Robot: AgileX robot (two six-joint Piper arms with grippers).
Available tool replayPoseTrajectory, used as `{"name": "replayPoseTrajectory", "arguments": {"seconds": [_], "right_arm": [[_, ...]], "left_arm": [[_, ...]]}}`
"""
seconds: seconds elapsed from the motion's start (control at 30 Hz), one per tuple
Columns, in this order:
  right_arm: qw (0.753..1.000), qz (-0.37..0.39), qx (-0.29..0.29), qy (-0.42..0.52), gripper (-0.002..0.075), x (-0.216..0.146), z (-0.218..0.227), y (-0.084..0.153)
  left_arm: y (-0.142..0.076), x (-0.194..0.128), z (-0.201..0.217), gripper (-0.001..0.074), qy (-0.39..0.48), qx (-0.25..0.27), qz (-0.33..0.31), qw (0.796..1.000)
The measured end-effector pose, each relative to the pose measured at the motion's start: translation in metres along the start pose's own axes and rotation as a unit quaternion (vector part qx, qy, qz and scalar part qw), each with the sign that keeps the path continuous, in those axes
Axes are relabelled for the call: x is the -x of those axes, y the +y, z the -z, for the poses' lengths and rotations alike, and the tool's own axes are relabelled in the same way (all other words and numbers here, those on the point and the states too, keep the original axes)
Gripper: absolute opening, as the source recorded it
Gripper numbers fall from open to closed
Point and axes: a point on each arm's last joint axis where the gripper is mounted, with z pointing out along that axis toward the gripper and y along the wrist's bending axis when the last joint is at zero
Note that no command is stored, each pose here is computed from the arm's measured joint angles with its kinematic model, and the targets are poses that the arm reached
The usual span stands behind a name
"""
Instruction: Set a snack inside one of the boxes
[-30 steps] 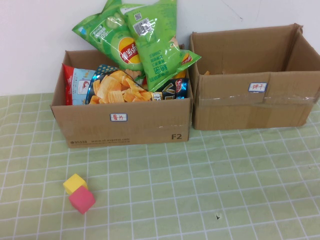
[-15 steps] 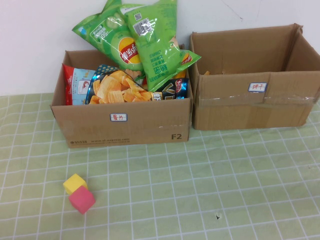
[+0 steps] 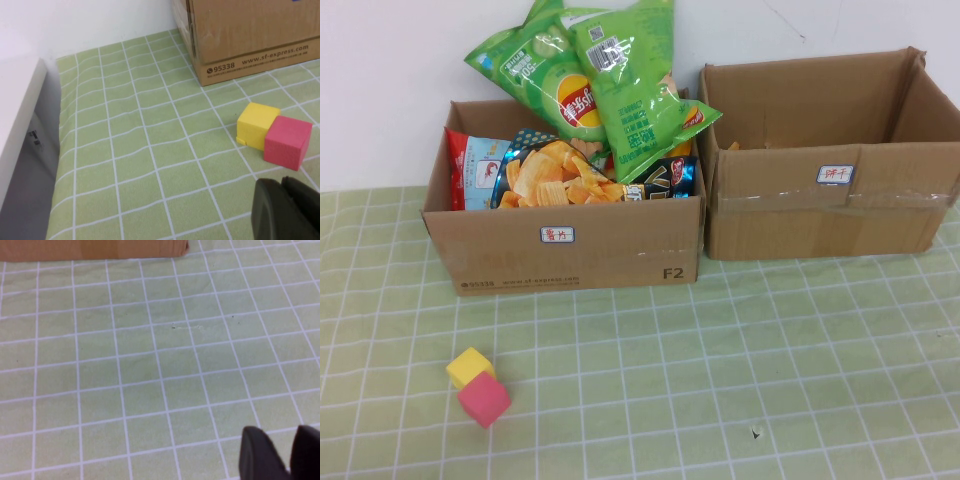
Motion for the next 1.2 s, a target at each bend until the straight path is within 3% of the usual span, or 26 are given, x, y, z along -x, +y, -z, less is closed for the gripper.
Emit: {"name": "replayPoseTrajectory", "arguments": {"seconds": [1.2], "right_arm": [[1.0, -0.007, 0.005, -0.016, 0.0154, -0.0039, 0.0051, -0.0035]], "left_arm": [[0.0, 0.0, 0.0001, -0.0001, 0.0, 0.0, -0.001, 1.0]]}}
